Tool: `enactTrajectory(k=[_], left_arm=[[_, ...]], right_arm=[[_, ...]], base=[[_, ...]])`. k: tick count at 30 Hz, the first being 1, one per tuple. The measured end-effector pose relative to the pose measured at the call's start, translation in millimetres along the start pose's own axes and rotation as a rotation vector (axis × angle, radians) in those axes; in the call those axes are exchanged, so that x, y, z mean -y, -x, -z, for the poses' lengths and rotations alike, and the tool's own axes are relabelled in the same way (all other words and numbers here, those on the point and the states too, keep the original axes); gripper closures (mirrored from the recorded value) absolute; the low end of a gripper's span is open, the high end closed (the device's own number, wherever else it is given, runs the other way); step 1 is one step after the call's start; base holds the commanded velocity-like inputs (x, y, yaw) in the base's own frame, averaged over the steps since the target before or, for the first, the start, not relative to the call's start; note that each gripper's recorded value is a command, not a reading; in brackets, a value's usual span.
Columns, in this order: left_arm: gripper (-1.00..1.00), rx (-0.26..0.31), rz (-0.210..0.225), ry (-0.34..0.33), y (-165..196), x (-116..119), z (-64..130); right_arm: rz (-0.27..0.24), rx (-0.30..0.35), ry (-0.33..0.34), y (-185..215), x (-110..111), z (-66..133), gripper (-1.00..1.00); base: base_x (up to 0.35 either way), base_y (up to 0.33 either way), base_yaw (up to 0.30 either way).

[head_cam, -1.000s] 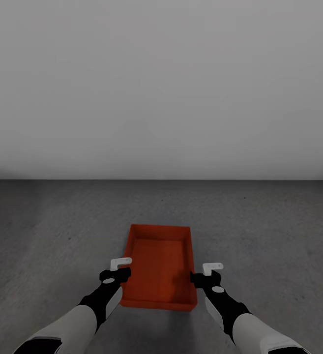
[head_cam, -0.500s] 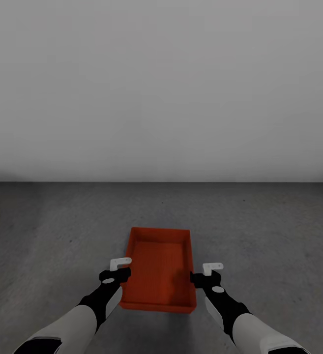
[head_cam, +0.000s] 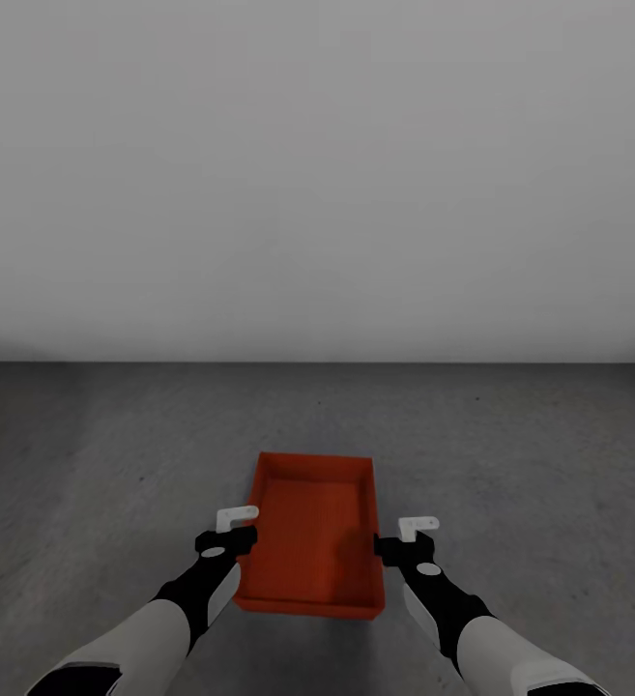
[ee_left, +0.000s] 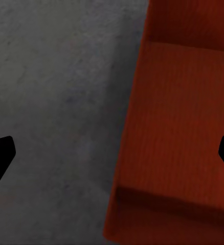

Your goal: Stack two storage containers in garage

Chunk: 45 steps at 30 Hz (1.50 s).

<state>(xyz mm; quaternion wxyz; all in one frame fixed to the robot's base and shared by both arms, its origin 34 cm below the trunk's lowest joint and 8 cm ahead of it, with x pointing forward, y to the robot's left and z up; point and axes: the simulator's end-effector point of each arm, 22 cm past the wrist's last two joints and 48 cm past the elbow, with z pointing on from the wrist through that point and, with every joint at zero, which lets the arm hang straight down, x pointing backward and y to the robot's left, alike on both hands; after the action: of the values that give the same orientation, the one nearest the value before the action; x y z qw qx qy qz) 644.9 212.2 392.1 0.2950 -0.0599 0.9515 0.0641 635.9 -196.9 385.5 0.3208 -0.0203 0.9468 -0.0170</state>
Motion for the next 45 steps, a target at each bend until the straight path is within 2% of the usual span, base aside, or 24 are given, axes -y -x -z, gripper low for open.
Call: enactTrajectory(k=[45], left_arm=[[-1.00, 0.000, -0.001, 0.000, 58, -6, 64.7]], right_arm=[[0.002, -0.002, 0.002, 60, 4, 62.1, -1.00]], base=[[0.000, 0.000, 0.000]])
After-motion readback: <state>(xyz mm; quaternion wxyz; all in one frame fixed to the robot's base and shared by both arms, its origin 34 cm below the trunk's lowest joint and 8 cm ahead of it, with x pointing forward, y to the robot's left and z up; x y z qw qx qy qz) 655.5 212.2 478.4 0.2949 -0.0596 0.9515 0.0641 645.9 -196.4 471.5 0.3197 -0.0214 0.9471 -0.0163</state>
